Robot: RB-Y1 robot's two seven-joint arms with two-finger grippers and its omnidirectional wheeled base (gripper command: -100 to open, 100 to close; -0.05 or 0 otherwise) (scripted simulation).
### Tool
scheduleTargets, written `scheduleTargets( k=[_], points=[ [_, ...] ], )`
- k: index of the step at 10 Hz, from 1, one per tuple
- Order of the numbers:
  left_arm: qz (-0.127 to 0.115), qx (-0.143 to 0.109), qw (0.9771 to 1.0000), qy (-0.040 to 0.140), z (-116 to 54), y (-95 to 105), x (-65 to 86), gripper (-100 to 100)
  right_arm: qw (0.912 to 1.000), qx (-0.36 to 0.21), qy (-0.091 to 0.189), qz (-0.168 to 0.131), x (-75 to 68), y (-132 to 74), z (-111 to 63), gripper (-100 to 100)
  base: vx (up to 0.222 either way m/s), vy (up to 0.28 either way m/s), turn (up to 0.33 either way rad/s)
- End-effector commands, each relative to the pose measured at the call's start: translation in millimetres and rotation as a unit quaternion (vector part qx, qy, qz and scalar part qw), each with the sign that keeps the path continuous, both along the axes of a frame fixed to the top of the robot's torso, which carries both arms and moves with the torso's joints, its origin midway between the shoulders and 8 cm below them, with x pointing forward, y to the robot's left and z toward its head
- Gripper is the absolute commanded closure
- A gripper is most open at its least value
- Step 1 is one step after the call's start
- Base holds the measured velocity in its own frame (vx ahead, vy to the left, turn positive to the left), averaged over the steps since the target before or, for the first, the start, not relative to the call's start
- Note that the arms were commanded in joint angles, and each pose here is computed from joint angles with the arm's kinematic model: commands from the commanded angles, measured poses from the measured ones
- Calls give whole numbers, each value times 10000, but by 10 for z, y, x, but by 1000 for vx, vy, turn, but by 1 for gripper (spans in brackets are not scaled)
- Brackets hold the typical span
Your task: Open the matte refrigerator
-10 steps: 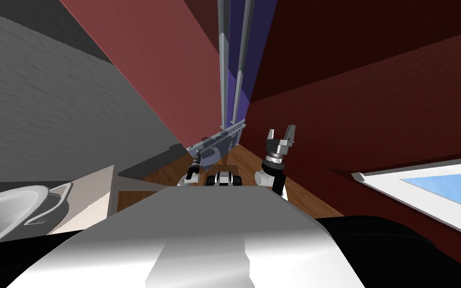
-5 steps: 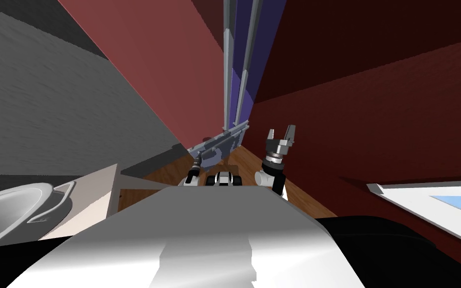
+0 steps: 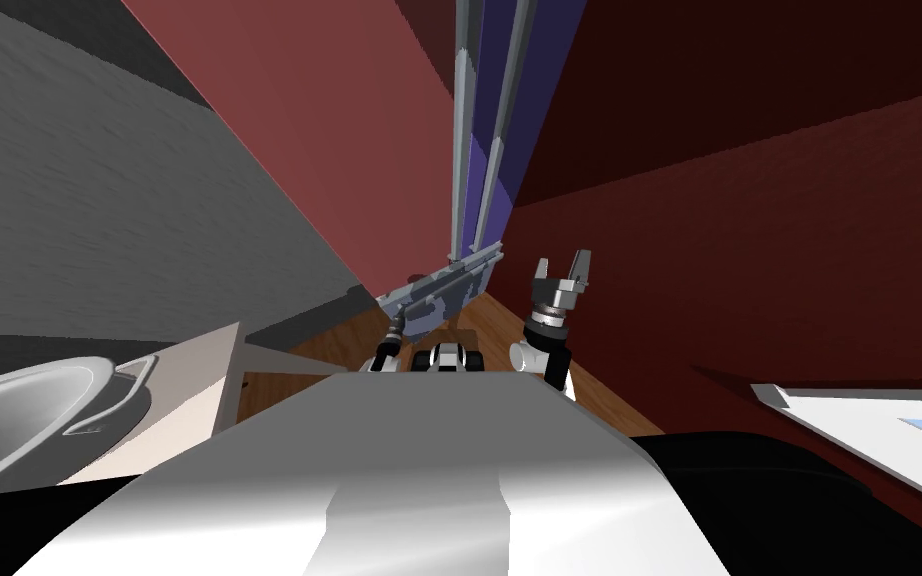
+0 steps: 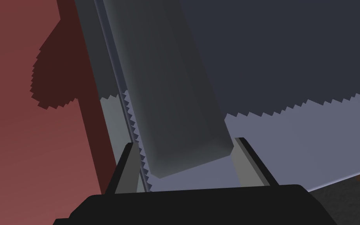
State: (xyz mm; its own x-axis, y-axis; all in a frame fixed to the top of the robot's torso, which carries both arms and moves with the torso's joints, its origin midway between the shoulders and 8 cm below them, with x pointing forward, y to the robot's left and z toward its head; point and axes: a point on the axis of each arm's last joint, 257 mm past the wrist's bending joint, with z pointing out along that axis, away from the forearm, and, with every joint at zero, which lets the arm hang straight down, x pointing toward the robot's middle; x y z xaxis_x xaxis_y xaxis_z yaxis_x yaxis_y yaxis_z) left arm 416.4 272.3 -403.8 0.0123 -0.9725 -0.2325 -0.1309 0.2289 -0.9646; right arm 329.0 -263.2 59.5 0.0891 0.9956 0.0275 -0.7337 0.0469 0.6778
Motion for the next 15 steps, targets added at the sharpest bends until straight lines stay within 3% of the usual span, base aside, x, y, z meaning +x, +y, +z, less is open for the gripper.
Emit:
scheduleTargets(
  k=[1, 15],
  points=[
    [-20, -6, 10000, 30, 3, -50, -4, 100, 10000, 0, -1, 1, 0, 0, 0, 0, -131, -126, 6],
    [-86, -13, 9999, 119, -40, -260, -205, 100, 10000, 0, 0, 0, 0, 0, 0, 0, -115, -110, 14]
  ],
)
